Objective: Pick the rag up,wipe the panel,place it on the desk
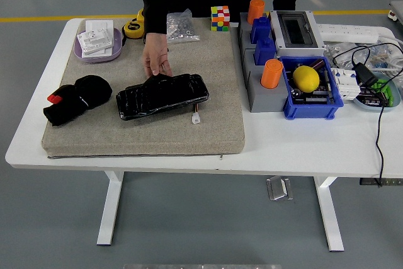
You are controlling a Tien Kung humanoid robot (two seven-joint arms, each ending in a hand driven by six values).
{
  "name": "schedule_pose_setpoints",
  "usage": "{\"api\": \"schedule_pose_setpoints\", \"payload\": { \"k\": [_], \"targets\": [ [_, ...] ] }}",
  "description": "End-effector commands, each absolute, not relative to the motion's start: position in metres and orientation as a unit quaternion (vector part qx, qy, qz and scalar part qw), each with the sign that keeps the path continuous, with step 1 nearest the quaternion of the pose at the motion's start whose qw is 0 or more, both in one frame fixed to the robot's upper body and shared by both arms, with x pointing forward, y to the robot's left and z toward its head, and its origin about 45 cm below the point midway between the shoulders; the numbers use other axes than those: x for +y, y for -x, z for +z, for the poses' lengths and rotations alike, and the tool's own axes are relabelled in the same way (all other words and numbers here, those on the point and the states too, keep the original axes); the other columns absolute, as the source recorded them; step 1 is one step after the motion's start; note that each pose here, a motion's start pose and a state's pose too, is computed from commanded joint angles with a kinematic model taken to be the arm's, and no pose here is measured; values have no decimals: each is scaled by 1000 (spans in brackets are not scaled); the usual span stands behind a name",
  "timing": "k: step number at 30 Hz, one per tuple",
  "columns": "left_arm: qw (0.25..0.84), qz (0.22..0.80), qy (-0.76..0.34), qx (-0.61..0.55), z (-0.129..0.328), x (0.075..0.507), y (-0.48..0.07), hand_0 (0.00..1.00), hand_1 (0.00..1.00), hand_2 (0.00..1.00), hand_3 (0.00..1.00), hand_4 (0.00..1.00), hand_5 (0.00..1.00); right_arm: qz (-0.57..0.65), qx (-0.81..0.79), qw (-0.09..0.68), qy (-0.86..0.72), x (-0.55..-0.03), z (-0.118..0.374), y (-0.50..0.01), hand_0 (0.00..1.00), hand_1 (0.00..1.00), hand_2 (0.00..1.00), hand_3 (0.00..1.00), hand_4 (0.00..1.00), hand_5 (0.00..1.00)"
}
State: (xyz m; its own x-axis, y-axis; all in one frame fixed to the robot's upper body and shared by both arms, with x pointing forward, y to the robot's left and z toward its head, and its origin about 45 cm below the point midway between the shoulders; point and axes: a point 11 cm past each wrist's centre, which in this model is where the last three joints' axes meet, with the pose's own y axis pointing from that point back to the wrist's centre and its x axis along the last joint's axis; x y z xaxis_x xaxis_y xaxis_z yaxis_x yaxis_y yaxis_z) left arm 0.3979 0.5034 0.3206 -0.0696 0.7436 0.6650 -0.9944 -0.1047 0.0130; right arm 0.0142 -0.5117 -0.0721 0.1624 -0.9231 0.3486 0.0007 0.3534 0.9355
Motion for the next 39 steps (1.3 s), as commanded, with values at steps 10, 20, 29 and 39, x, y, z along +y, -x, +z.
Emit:
{"api": "schedule_pose_setpoints", "payload": {
  "k": [10,20,29,39],
  "targets": [
    [609,649,-380,-252,307,495,-407,754,831,840,846,860,244,-369,-530,628,-434,-510,-73,-13,704,679,693,601,943,454],
    [588,607,-447,-293,304,474,-421,755,844,863,877,882,215,-366,-530,631,-433,-512,-72,-14,704,679,693,600,943,454],
    [591,568,-477,-317,291,451,-425,755,843,863,875,882,209,-365,-528,634,-431,-514,-71,-12,704,679,693,601,943,454],
    [604,548,-490,-306,262,434,-429,754,836,849,852,899,230,-363,-524,638,-432,-514,-71,-12,704,679,692,600,942,456]
  ]
}}
